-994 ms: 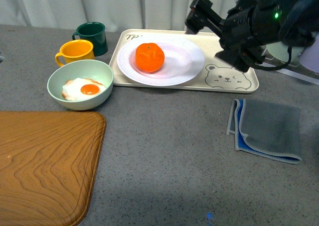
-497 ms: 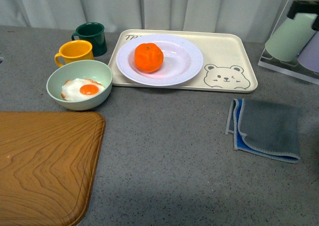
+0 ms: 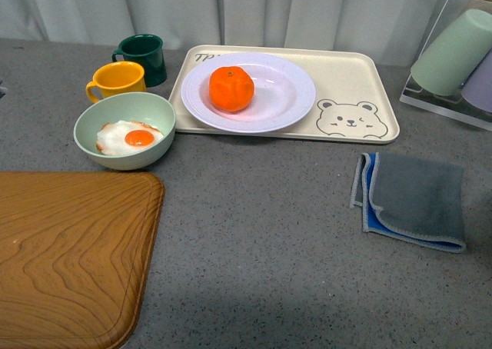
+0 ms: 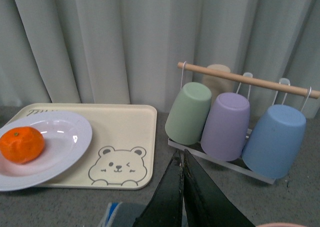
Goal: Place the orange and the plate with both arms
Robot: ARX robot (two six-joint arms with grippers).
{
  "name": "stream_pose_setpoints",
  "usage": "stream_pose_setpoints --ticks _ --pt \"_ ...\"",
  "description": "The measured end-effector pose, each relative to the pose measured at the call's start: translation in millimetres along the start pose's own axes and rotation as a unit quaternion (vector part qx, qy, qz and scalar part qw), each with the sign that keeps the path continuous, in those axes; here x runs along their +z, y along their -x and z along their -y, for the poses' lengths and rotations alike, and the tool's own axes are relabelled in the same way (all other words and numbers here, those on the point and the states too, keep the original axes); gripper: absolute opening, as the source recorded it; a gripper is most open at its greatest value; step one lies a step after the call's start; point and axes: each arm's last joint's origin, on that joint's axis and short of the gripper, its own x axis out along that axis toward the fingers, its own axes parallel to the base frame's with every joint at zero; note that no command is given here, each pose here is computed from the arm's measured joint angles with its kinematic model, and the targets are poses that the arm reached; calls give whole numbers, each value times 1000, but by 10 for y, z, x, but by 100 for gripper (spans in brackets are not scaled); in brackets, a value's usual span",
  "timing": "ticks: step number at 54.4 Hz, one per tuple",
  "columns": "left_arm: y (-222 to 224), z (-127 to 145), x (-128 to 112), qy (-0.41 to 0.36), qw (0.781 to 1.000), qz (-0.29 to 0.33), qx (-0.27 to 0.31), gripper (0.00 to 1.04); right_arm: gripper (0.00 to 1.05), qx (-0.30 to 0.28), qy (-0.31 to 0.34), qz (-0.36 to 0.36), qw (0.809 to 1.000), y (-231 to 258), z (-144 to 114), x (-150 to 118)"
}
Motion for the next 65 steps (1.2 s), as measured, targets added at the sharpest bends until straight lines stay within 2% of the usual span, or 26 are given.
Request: stream_pose_setpoints --ticks 9,65 --pt "0 0 0 0 1000 0 0 98 1 -4 -1 12 1000 232 125 58" --pt "0 0 0 0 1000 0 0 98 1 -1 -1 21 1000 797 123 96"
